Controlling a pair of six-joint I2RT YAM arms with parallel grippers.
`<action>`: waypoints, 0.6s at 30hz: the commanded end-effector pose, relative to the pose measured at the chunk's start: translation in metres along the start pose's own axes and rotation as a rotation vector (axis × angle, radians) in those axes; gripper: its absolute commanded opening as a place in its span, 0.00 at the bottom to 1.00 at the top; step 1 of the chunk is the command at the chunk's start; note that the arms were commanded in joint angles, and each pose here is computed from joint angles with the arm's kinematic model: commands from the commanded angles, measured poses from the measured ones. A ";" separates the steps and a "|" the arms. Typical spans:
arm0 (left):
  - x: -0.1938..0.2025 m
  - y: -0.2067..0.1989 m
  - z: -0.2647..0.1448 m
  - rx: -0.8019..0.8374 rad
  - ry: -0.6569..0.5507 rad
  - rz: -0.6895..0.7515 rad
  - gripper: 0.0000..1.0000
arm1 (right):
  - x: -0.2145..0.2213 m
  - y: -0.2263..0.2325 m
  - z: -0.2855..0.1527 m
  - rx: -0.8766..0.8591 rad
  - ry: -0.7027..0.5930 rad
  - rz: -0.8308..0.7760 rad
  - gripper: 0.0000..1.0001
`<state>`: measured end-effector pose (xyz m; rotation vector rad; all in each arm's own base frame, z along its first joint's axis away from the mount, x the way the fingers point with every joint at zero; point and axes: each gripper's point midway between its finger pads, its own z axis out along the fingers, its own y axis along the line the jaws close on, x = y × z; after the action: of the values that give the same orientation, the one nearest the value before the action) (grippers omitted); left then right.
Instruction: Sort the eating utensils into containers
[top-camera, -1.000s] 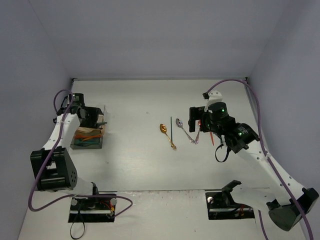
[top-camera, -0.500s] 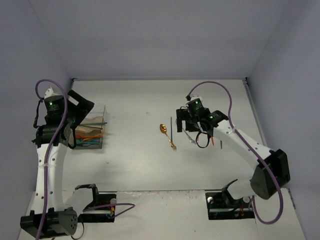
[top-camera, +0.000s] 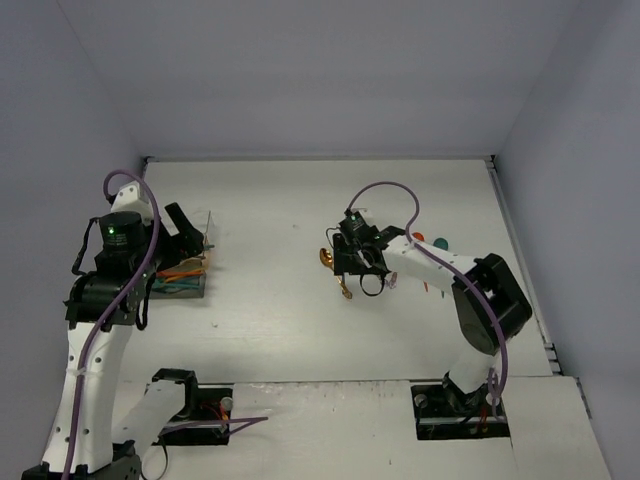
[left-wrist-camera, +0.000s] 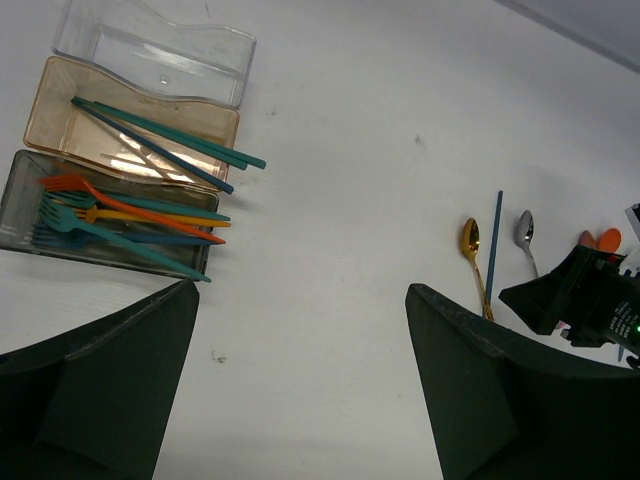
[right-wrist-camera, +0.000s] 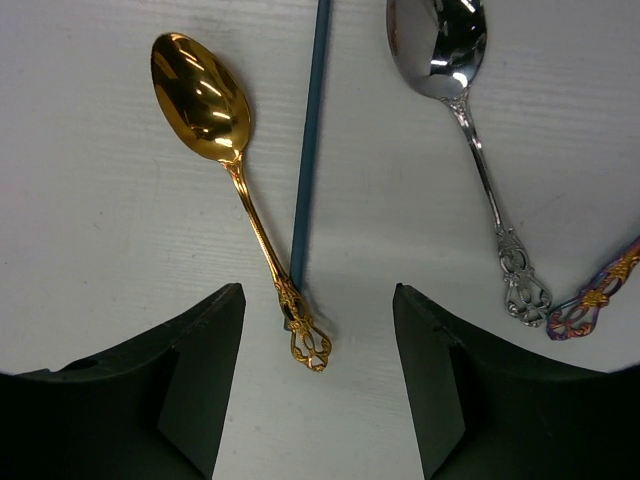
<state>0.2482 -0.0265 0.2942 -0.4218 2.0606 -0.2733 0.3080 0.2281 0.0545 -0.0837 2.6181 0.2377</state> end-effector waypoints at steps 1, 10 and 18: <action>-0.005 -0.006 -0.001 0.020 -0.015 0.079 0.83 | -0.013 0.015 0.011 0.023 -0.055 0.012 0.57; -0.010 -0.020 -0.007 0.056 -0.019 0.155 0.83 | -0.011 0.010 0.025 0.078 -0.074 0.028 0.44; -0.005 -0.031 -0.006 0.089 0.000 0.175 0.83 | -0.037 0.019 0.007 0.048 -0.147 0.033 0.43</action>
<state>0.2437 -0.0487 0.2896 -0.2221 2.1282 -0.2519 0.3141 0.2373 0.0193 -0.0593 2.6266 0.1229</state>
